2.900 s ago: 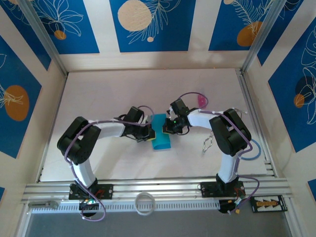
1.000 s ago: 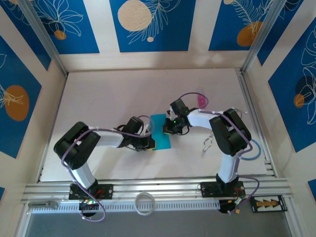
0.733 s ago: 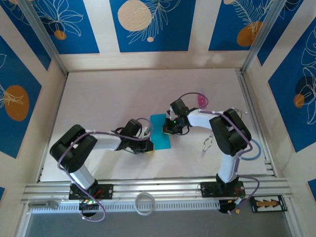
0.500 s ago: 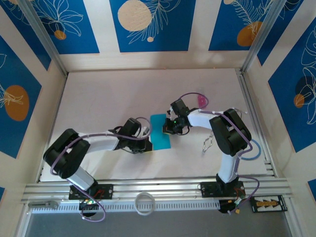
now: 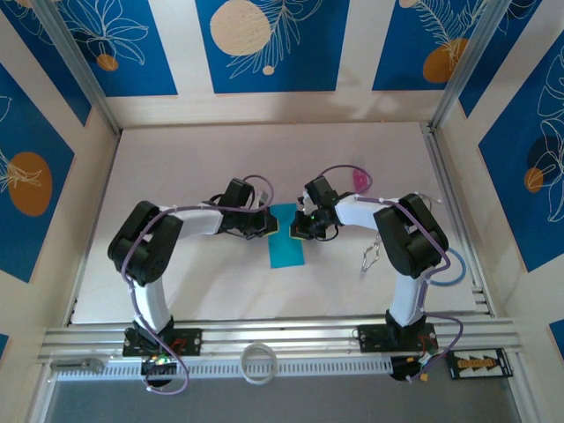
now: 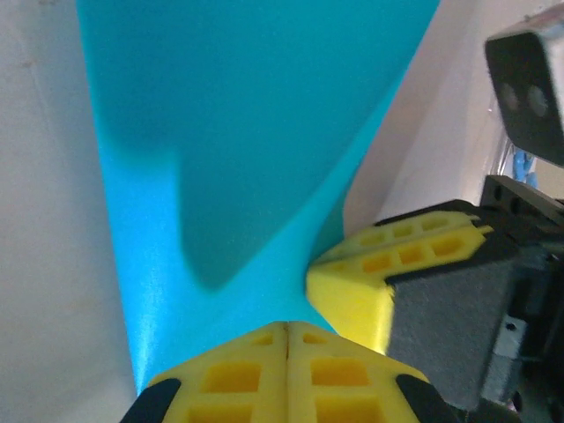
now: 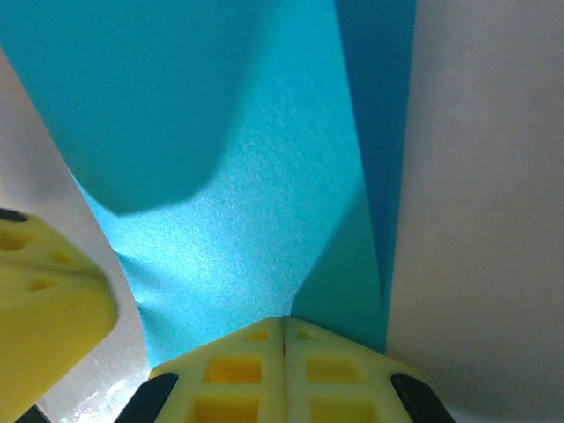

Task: Fold a paper plane with a square sheet of paper (pick it up from the middle)
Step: First fold the square sheet of paper in half at the center of the table.

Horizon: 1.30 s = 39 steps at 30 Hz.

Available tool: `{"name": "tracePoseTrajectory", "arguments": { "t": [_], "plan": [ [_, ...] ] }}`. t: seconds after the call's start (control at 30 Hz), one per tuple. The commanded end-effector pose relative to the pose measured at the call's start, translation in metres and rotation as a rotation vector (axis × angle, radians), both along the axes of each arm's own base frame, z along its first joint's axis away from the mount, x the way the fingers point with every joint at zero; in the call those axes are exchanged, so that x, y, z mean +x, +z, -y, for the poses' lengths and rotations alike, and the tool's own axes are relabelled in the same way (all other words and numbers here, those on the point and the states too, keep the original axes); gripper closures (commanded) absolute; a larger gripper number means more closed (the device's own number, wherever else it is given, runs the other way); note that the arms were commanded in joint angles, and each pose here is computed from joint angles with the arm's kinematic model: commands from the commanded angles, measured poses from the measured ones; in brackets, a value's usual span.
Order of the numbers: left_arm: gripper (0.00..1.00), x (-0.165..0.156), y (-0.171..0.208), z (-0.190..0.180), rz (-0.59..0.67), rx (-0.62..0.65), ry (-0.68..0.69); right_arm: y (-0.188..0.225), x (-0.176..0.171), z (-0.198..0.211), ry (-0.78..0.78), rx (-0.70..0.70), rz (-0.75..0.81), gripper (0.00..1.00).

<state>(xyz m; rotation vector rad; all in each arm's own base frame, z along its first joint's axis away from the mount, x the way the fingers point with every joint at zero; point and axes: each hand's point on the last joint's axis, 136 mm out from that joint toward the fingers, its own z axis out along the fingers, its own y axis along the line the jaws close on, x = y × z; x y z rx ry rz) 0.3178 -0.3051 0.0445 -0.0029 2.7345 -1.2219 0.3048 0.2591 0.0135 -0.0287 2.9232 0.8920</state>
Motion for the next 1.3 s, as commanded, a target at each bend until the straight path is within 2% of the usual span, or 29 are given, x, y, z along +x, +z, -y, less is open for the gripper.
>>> {"name": "tracePoseTrajectory", "arguments": {
  "t": [0.0, 0.43, 0.9, 1.13, 1.27],
  "plan": [
    [1.00, 0.010, -0.001, 0.006, 0.025, 0.002, -0.021, -0.047, -0.041, 0.039, -0.004, -0.190, -0.180, 0.99],
    [1.00, -0.025, -0.056, -0.025, -0.069, 0.139, -0.017, -0.037, -0.036, 0.030, 0.007, -0.153, -0.164, 0.97],
    [1.00, -0.025, -0.052, -0.023, -0.055, 0.161, -0.036, 0.015, -0.009, -0.008, -0.013, 0.071, -0.077, 0.94],
    [1.00, -0.027, -0.051, -0.022, -0.056, 0.157, -0.039, 0.019, -0.003, -0.009, -0.029, 0.078, -0.049, 0.93],
    [1.00, -0.026, -0.050, -0.021, -0.052, 0.155, -0.038, 0.000, -0.004, -0.002, -0.036, 0.021, -0.069, 0.92]
  ]
}}
